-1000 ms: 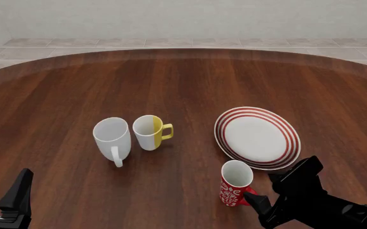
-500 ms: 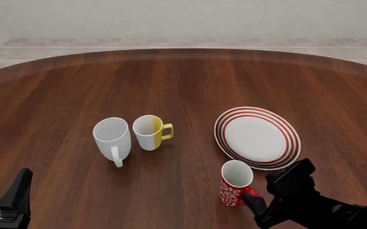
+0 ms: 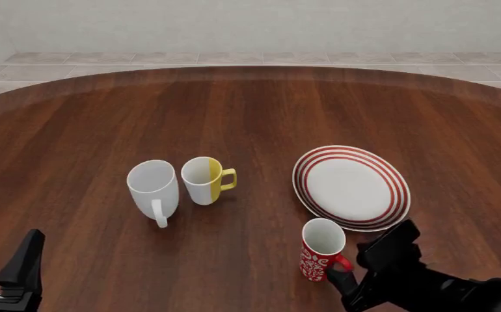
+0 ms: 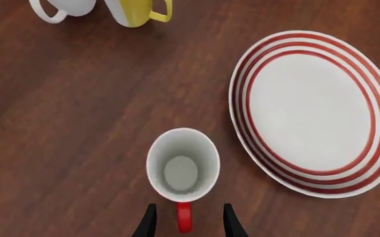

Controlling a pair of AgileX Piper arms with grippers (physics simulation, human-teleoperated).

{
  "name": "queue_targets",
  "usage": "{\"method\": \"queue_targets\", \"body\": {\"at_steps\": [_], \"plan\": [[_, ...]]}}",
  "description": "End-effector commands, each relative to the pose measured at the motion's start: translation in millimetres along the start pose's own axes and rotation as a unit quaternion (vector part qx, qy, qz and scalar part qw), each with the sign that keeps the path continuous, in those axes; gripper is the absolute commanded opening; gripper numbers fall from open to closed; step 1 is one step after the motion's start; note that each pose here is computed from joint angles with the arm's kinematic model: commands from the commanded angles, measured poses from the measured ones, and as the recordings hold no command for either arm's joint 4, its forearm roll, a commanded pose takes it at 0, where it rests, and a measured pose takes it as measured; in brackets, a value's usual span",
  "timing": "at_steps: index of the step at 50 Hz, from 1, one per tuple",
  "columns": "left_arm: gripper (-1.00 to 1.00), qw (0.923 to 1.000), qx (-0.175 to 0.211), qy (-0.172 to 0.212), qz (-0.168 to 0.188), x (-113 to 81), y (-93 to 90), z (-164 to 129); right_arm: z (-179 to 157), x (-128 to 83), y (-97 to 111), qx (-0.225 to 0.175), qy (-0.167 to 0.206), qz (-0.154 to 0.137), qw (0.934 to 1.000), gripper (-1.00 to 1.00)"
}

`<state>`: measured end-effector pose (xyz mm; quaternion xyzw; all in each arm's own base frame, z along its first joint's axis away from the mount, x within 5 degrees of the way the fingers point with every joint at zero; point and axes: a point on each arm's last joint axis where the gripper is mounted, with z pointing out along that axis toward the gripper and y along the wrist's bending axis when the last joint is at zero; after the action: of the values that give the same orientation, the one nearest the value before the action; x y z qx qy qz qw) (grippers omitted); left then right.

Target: Pick up the red mug and put it on the plate

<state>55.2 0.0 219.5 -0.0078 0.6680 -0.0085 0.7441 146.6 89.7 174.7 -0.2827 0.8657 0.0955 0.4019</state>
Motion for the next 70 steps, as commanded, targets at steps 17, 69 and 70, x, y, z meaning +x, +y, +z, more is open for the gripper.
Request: {"method": "queue_targets", "body": {"at_steps": [17,69,70], "plan": [[1.0,1.0,-0.001,-0.001,-0.003,-0.1,0.1,0.0,5.2,3.5,1.4,-0.003,0.006,-0.004,1.0,-1.0],[1.0,1.0,0.0,-0.001,-0.004,0.1,0.0,0.0,-45.3,-59.9,-25.6,0.056,-0.052,-0.061,0.9952,-1.0],[1.0,1.0,0.0,-0.002,-0.003,-1.1,0.0,-0.1,-45.9,-62.5,-25.7,0.055,-0.053,-0.062,0.9951,-1.0]]}}
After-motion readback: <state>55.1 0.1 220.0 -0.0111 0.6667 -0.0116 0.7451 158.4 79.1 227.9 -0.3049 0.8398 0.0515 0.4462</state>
